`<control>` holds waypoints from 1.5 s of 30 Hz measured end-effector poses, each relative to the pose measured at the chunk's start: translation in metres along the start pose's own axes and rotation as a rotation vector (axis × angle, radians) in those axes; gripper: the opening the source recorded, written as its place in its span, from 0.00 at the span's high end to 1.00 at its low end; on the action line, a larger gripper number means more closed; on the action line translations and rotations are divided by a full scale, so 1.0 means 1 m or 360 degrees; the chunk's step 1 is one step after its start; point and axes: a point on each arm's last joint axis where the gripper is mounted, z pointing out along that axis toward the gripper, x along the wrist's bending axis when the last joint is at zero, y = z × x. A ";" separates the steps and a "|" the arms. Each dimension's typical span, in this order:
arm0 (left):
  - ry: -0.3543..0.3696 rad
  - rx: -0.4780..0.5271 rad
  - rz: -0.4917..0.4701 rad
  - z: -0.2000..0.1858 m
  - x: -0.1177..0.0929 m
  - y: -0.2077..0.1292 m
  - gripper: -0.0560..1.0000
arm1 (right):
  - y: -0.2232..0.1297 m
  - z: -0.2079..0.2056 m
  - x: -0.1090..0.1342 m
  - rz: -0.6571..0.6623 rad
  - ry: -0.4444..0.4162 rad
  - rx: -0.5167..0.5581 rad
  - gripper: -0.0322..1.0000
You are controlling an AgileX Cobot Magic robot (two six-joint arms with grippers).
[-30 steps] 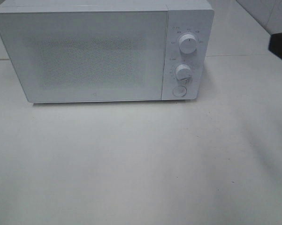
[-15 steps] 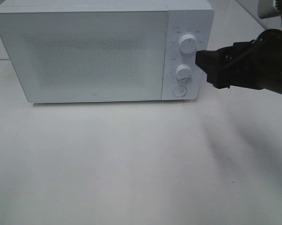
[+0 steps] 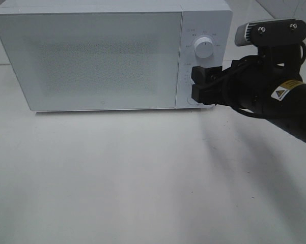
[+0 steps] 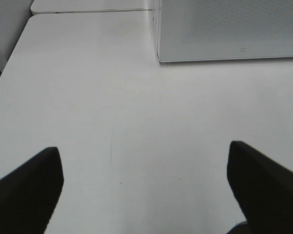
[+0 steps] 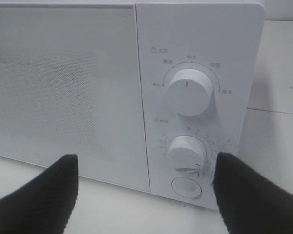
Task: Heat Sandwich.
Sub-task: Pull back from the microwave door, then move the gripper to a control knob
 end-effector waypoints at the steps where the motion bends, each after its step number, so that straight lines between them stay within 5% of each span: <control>1: 0.0000 0.0000 0.0000 0.000 0.000 0.000 0.15 | -0.003 0.003 -0.001 -0.0002 -0.0015 0.0002 0.25; 13: 0.0000 0.0000 0.0000 0.000 0.000 0.000 0.15 | -0.038 0.035 -0.007 -0.0020 -0.0207 0.0033 0.25; 45: 0.0000 0.0000 0.0000 0.000 0.000 0.000 0.15 | -0.056 0.119 0.001 -0.0114 -0.0445 0.0038 0.31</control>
